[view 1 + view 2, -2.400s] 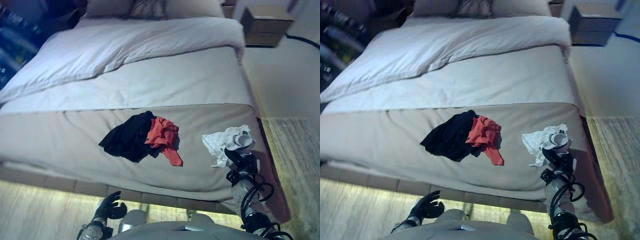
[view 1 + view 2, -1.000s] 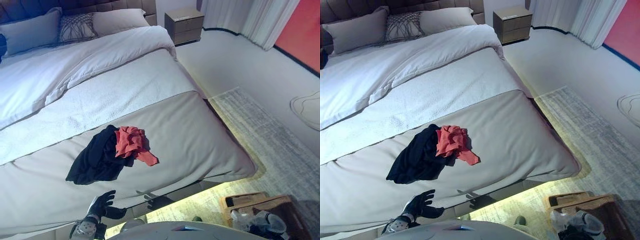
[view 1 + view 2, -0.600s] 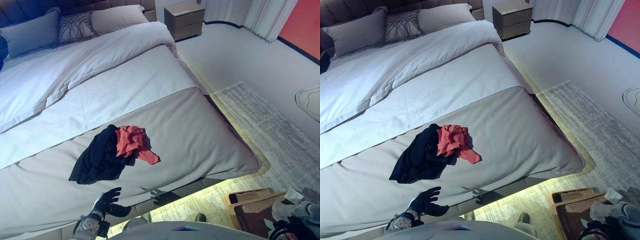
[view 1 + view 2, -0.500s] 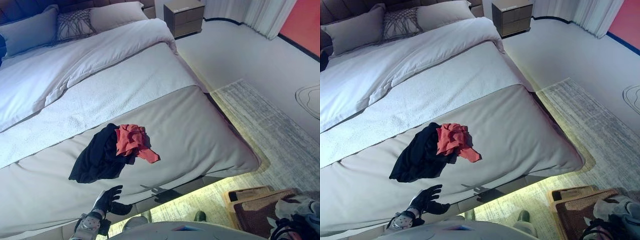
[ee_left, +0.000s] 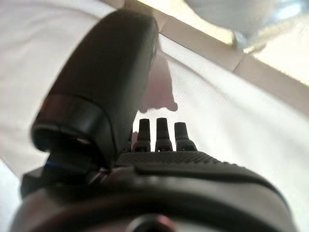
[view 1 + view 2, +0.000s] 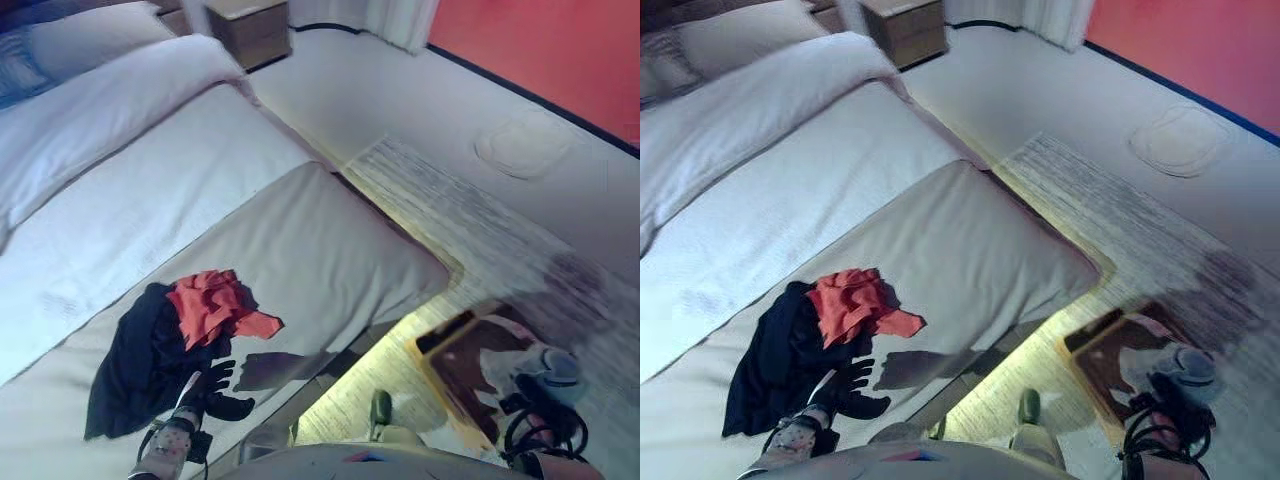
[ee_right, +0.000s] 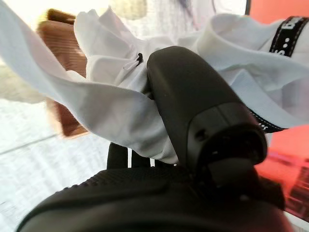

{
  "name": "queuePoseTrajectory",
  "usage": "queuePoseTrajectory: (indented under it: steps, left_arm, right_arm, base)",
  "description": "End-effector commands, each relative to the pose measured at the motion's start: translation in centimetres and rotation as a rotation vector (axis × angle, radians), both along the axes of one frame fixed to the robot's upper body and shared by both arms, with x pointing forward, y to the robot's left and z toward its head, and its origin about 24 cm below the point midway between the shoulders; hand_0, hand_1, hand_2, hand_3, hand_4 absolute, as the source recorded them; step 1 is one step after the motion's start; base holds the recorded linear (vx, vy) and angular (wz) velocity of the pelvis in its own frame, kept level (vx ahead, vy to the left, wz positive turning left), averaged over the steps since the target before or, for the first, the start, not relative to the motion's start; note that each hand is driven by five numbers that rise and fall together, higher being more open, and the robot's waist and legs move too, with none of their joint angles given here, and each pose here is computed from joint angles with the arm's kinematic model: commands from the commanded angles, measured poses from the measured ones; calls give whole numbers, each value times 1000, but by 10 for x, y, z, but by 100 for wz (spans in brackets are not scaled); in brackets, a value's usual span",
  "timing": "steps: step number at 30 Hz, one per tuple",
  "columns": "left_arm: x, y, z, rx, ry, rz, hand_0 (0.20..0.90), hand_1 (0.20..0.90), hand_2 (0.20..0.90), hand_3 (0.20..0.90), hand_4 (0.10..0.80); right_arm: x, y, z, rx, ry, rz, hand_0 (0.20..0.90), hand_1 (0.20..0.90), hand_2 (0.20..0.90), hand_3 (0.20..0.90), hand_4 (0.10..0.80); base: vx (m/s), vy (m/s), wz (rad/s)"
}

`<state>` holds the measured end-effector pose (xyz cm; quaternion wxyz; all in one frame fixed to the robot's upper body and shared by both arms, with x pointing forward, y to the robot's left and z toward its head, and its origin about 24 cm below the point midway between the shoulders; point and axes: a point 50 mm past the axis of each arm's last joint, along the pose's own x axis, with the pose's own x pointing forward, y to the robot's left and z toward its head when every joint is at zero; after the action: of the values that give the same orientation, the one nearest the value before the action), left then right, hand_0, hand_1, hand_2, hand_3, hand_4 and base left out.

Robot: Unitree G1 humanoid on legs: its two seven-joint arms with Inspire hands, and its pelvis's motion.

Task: Pick up the clothes from the bed and place them into the basket

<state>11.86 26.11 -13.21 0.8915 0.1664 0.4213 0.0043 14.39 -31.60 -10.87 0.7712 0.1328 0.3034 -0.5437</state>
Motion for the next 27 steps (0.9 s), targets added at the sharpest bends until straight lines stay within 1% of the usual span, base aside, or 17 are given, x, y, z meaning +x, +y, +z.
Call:
queuePoseTrajectory:
  steps: [1,5,7,9,11,13,17,20,27]
  left_arm:
    - [-4,10,4,7,-71,145,900,900,900,900,800]
    - [-3,6,0,15,-46,175,900,900,900,900,800]
    - [0,-7,-3,-20,-59,147,900,900,900,900,800]
    - [3,-13,-3,-30,-74,147,900,900,900,900,800]
    - [7,-18,-2,-47,-89,99,900,900,900,900,800]
    - [9,-22,-2,-46,-96,82,900,900,900,900,800]
    - [7,-23,-2,-42,-80,56,900,900,900,900,800]
    - [4,-24,-4,-40,-69,50,900,900,900,900,800]
    - [-4,-24,-7,-33,-37,24,900,900,900,900,800]
  right_arm:
    - [24,-38,38,-185,-91,109,300,300,300,200,100]
    - [35,-22,32,-134,-115,153,300,300,300,200,100]
    - [43,-15,32,-125,-122,208,300,300,300,200,100]
    - [47,-9,30,-113,-117,229,300,300,300,200,100]
    - [47,-5,29,-106,-115,227,300,300,300,200,100]
    - [48,-3,28,-103,-101,235,300,300,300,200,100]
    - [49,-3,29,-110,-81,234,300,300,300,200,100]
    - [53,-7,34,-126,-77,218,300,300,300,200,100]
    - [48,-19,40,-148,-98,144,300,300,300,200,100]
  base:
    - [-341,-70,-117]
    - [-135,-173,-93]
    - [-129,-134,-53]
    - [-111,-84,-44]
    - [-49,-49,-30]
    - [-23,-20,-2]
    - [-4,-18,9]
    - [-22,9,10]
    - [31,-15,13]
